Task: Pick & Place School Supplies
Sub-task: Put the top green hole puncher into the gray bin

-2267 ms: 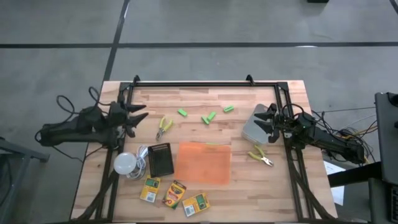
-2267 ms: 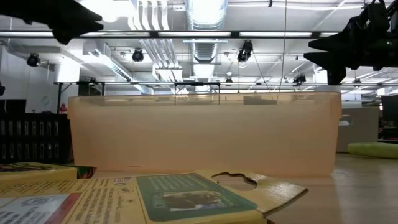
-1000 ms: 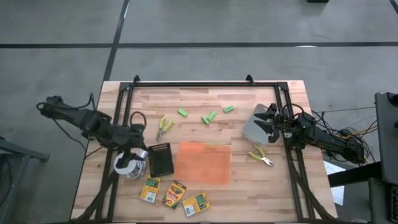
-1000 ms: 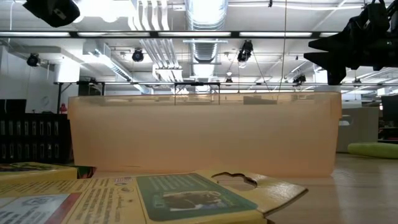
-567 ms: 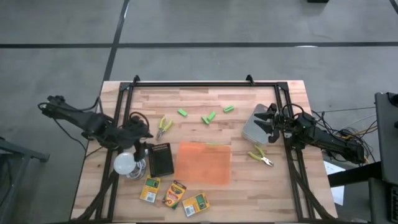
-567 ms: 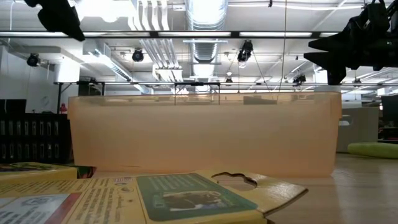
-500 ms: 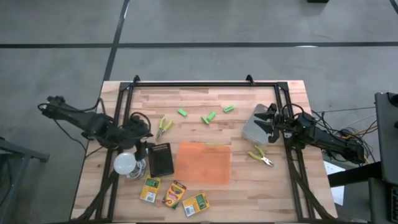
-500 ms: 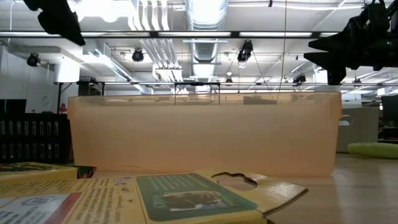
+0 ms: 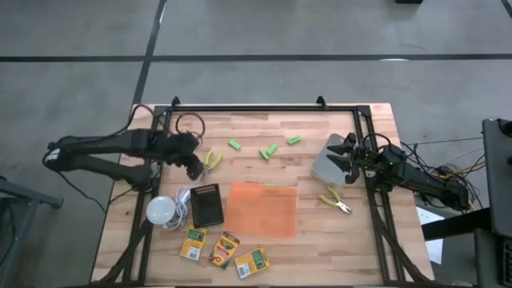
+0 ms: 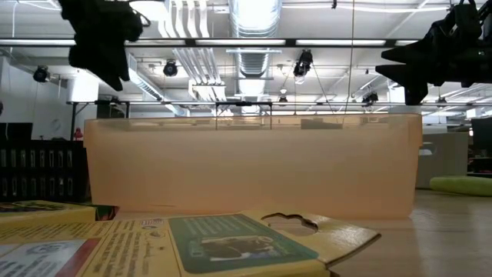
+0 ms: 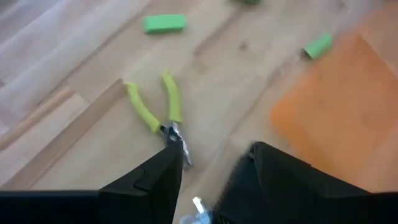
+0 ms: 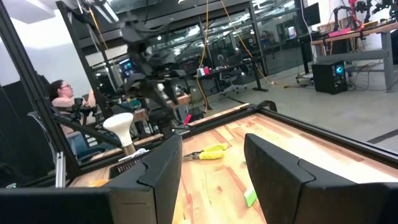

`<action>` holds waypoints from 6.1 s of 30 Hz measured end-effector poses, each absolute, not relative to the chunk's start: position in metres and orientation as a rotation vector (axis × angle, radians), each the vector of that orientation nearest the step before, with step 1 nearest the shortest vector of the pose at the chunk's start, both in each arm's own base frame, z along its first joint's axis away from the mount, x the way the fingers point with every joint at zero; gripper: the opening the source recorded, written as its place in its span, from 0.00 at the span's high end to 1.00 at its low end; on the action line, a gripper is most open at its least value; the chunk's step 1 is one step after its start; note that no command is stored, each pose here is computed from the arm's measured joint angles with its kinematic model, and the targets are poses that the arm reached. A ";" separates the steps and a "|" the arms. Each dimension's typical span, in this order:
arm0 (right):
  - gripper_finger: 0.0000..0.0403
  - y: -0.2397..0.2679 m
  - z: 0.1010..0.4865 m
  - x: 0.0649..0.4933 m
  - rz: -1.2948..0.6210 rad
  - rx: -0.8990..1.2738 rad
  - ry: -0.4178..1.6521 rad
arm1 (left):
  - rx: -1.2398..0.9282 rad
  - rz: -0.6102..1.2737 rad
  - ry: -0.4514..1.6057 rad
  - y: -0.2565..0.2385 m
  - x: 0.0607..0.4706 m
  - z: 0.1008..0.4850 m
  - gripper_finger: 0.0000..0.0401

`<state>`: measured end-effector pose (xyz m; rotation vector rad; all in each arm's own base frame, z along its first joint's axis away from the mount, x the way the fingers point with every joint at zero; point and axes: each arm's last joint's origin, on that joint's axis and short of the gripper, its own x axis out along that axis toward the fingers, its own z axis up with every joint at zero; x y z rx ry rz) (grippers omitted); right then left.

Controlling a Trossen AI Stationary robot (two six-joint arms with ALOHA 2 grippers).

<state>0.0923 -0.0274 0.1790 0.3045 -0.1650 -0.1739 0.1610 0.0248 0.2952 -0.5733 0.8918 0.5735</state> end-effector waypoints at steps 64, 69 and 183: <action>0.58 -0.027 0.179 0.092 -0.174 0.304 -0.165 | -0.833 0.858 1.316 0.124 0.242 0.150 0.72; 0.58 -0.027 0.179 0.092 -0.174 0.304 -0.165 | -0.838 0.853 1.316 0.124 0.242 0.150 0.83; 0.58 -0.034 0.301 0.215 -0.055 -0.010 -0.209 | -0.001 0.143 0.190 0.092 0.309 0.340 0.85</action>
